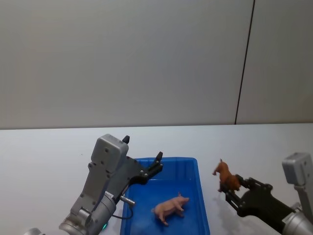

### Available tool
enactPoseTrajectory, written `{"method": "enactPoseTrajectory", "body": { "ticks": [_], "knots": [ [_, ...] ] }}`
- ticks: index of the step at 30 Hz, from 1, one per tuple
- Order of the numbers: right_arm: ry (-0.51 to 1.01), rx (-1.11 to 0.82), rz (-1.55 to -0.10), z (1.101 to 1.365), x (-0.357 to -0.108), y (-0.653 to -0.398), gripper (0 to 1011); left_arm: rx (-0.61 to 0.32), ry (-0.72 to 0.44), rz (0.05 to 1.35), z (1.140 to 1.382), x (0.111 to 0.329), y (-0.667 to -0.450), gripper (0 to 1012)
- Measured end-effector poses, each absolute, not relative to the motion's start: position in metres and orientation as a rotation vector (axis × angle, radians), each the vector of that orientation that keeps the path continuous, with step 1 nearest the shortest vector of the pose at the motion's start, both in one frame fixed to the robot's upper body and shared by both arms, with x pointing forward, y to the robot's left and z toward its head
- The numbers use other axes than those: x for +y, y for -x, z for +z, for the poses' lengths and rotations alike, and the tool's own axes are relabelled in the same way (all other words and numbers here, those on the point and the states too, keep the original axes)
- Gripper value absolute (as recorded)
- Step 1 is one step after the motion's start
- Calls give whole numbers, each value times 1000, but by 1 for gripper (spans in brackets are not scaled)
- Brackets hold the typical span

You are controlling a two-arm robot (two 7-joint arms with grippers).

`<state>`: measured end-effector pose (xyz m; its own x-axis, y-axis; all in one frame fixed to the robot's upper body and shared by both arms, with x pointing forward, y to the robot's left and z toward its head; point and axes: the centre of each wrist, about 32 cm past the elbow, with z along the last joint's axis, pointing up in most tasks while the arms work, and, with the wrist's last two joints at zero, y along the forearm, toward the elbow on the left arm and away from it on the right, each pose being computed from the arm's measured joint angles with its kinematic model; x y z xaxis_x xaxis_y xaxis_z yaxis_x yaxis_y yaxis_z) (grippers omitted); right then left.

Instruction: Pick up the two dolls from the table and place them into the box.

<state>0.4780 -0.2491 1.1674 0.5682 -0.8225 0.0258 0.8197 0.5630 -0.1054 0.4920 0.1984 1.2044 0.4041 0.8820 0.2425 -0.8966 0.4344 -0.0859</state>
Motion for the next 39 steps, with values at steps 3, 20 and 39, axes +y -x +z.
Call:
{"method": "enactPoseTrajectory", "body": {
  "ticks": [3, 20, 39],
  "knots": [
    [95, 12, -941, 1174, -246, -480, 425, -268, -61, 1124, 1204, 198, -492, 1001],
    [68, 44, -782, 1200, -220, -499, 662, -268, -61, 1124, 1204, 198, -492, 1001],
    [72, 53, -810, 1200, -235, -503, 1001, -268, -61, 1124, 1204, 198, -492, 1001]
  ]
}}
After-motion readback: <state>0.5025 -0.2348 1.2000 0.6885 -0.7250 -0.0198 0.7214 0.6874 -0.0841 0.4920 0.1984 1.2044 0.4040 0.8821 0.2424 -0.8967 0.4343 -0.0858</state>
